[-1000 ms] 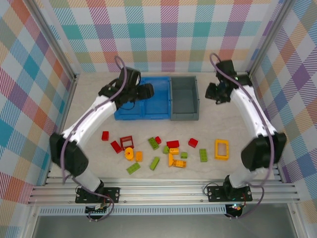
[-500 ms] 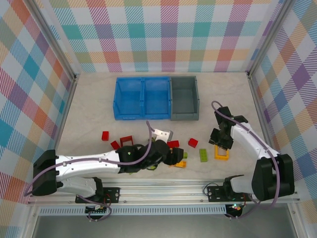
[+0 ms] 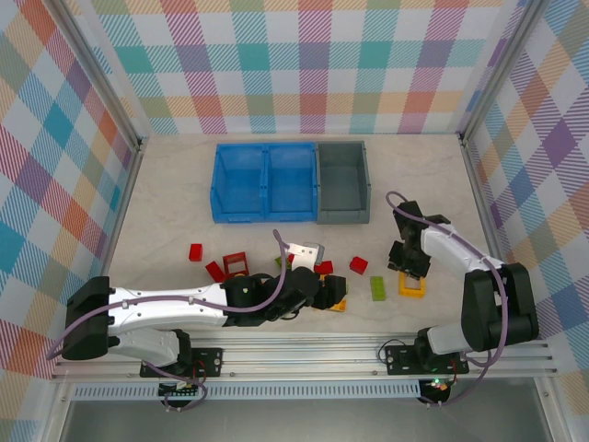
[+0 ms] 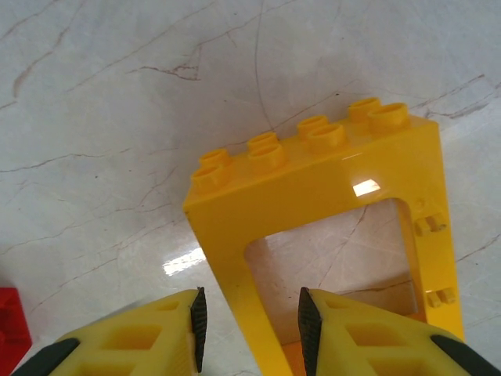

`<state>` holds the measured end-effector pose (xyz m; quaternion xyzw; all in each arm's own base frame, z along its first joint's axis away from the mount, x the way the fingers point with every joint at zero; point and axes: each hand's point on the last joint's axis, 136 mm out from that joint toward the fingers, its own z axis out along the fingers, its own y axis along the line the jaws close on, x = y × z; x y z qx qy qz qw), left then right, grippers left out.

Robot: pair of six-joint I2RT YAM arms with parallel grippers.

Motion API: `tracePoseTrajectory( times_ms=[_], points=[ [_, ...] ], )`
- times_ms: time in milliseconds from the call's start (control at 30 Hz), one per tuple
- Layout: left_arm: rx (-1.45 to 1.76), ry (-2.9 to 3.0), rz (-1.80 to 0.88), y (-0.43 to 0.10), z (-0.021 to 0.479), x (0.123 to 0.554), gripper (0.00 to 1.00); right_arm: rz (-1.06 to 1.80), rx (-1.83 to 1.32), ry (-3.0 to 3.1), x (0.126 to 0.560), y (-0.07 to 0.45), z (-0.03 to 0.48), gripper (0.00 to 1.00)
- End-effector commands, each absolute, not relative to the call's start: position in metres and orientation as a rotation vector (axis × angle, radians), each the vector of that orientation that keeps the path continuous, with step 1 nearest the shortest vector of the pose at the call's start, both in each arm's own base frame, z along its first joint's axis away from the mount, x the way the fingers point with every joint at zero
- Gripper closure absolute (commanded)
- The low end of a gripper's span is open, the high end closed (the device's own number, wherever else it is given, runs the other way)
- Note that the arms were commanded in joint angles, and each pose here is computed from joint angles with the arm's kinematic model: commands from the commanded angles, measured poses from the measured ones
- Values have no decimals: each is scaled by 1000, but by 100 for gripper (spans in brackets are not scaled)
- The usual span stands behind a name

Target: Sort the legos into containers by color

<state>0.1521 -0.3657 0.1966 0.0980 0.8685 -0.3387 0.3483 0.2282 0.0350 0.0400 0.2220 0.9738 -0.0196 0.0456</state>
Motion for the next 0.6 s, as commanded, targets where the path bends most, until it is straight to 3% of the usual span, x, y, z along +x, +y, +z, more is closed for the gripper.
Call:
tracePoseTrajectory(
  times_ms=[0, 100, 367, 567],
  points=[
    [274, 2205, -949, -376, 218, 148, 30, -80, 668, 2986, 225, 34, 34, 63],
    [282, 2206, -965, -379, 216, 146, 31, -62, 649, 2999, 229, 38, 31, 67],
    [280, 2203, -940, -374, 218, 148, 32, -42, 574, 2994, 243, 43, 34, 88],
    [238, 2146, -813, -353, 256, 167, 32, 21, 272, 2827, 283, 79, 107, 95]
  ],
)
